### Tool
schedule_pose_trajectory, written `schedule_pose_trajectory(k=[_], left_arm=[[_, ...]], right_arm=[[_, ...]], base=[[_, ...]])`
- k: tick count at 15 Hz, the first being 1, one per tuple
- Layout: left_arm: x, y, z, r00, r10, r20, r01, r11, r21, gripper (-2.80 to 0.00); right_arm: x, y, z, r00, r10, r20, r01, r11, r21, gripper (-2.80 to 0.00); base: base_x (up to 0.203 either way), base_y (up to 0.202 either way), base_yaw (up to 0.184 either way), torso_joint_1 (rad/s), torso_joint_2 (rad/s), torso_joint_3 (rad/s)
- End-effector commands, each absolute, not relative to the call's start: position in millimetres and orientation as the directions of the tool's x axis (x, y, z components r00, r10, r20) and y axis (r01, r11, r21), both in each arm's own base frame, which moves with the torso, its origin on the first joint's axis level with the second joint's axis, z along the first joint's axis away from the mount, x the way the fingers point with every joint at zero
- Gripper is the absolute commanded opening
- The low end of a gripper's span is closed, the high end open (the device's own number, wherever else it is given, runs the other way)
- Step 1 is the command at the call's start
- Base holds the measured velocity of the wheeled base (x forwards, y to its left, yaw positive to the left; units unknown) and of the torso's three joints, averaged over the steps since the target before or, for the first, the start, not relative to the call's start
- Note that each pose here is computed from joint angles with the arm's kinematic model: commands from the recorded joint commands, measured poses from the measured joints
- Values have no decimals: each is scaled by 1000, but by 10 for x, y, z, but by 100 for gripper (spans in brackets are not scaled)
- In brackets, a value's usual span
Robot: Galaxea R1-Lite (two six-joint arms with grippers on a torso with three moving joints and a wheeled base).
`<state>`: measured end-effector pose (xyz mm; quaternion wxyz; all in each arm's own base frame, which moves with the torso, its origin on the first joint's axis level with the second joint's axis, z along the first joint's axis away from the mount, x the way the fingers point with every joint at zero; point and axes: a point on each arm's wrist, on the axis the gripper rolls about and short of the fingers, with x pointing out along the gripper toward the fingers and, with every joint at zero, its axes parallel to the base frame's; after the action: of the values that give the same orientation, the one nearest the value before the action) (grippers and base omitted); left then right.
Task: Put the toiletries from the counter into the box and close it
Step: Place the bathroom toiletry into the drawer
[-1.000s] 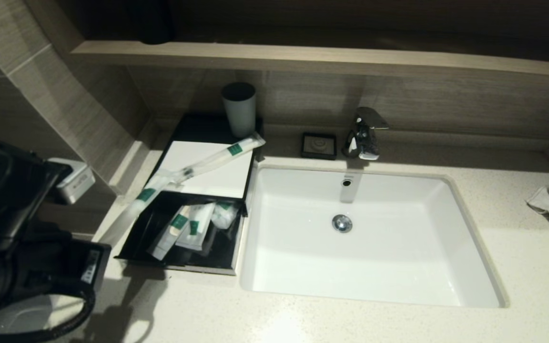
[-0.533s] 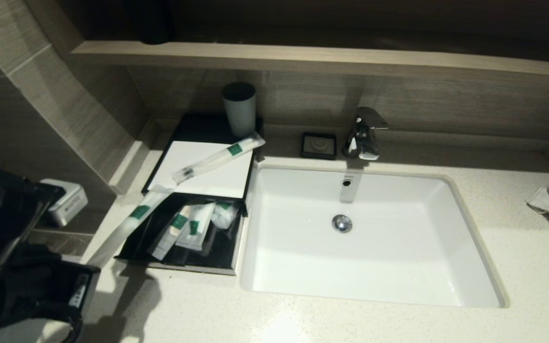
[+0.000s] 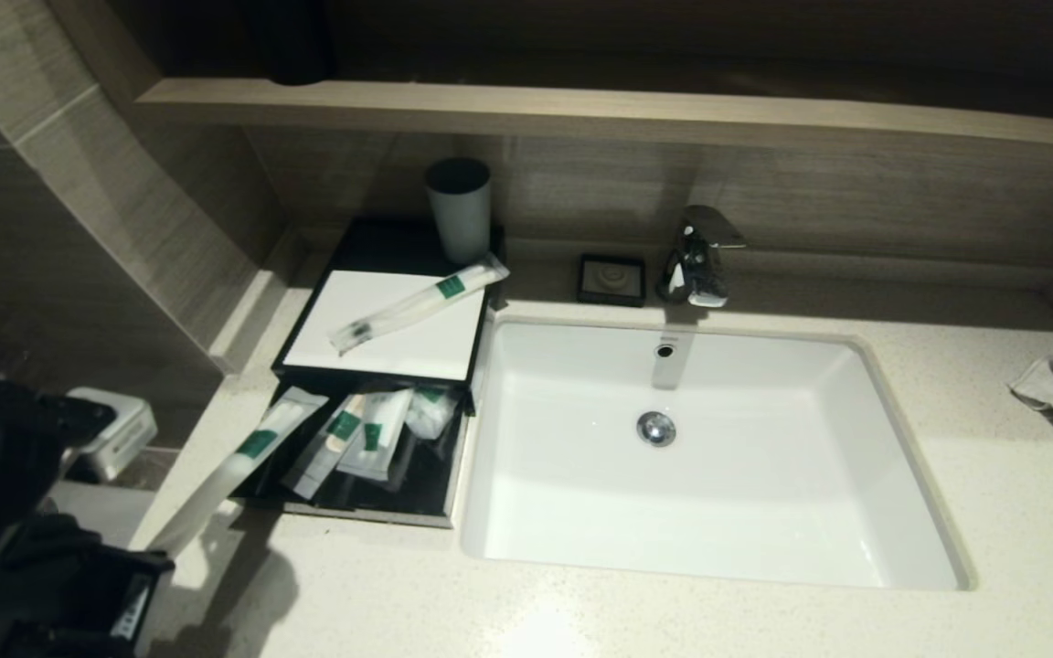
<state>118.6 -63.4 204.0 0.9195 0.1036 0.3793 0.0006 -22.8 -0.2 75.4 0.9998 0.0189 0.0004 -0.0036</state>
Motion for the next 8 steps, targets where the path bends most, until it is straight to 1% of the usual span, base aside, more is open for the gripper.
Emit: schedule_pose_trajectory(k=[1,8], left_arm=[[1180,-629,1994,700,91,-708,78,976,203,-280],[1332,-726,1964,684,100,-723,84,973,213,-280]], right_arm=[[-227,-2,754,1000,-8,-3,8,999,38,-280],[-228,-2,753,1000,-8,-2,8,999,38,-280]], base=[[0,0,0,0,0,0],[0,0,0,0,0,0]])
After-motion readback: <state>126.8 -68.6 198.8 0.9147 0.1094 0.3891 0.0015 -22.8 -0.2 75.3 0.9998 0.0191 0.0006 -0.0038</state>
